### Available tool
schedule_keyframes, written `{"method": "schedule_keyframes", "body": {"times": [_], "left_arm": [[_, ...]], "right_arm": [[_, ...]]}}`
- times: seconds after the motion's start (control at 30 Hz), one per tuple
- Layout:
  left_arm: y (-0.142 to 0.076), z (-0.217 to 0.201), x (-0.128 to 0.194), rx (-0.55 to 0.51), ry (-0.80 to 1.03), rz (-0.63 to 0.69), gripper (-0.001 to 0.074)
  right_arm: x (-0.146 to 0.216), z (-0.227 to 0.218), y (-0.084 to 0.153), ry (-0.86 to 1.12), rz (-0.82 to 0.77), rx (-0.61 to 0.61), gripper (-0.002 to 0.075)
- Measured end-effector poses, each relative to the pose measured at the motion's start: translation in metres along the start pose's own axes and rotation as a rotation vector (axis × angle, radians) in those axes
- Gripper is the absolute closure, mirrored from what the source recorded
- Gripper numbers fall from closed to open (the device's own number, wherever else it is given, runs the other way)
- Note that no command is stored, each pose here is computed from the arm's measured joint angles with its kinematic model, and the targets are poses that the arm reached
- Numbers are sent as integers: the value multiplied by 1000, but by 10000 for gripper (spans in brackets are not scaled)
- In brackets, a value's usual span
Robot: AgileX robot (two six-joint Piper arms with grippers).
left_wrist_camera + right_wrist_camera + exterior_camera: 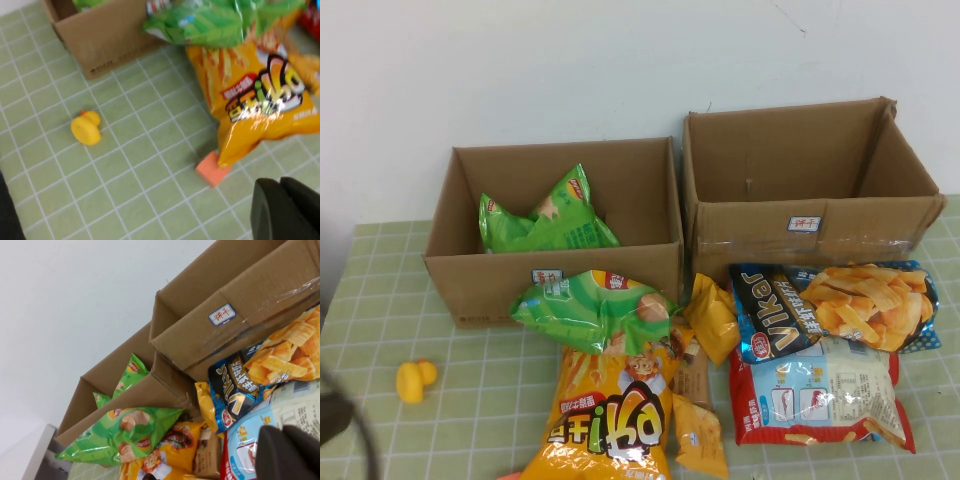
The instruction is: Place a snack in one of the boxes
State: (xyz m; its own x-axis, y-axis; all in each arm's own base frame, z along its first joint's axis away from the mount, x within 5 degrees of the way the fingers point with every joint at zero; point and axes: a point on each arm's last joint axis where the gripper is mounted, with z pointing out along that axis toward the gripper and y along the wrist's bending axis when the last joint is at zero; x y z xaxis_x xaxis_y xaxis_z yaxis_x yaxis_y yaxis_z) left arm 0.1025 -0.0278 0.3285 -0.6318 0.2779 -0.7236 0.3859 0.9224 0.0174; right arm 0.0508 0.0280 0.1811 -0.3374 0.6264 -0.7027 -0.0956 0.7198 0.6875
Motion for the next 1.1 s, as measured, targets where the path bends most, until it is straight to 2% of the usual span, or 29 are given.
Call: {"method": "schedule_keyframes", "body": {"times": [0.2,0.43,0.57,0.7,0.87,0.93,1.1], "left_arm": [[-1,34,-36,49,148,194,737],[-18,85,-67,-89,323,354,737],[-30,122,-78,-134,402,346,703],[-35,156,-84,-141,471,307,572],[-40,191,-84,-158,533,269,290],[-40,200,-83,-173,535,258,218],[-42,210,-90,-188,447,176,155]], "right_arm": [[0,0,0,0,-17,0,728],[1,0,0,16,-42,-3,728],[2,0,0,20,-44,-5,728],[2,0,1,22,-41,-9,728],[4,0,2,40,-31,-18,728],[4,0,2,48,-31,-20,728],[5,0,2,54,-31,-21,728]]}}
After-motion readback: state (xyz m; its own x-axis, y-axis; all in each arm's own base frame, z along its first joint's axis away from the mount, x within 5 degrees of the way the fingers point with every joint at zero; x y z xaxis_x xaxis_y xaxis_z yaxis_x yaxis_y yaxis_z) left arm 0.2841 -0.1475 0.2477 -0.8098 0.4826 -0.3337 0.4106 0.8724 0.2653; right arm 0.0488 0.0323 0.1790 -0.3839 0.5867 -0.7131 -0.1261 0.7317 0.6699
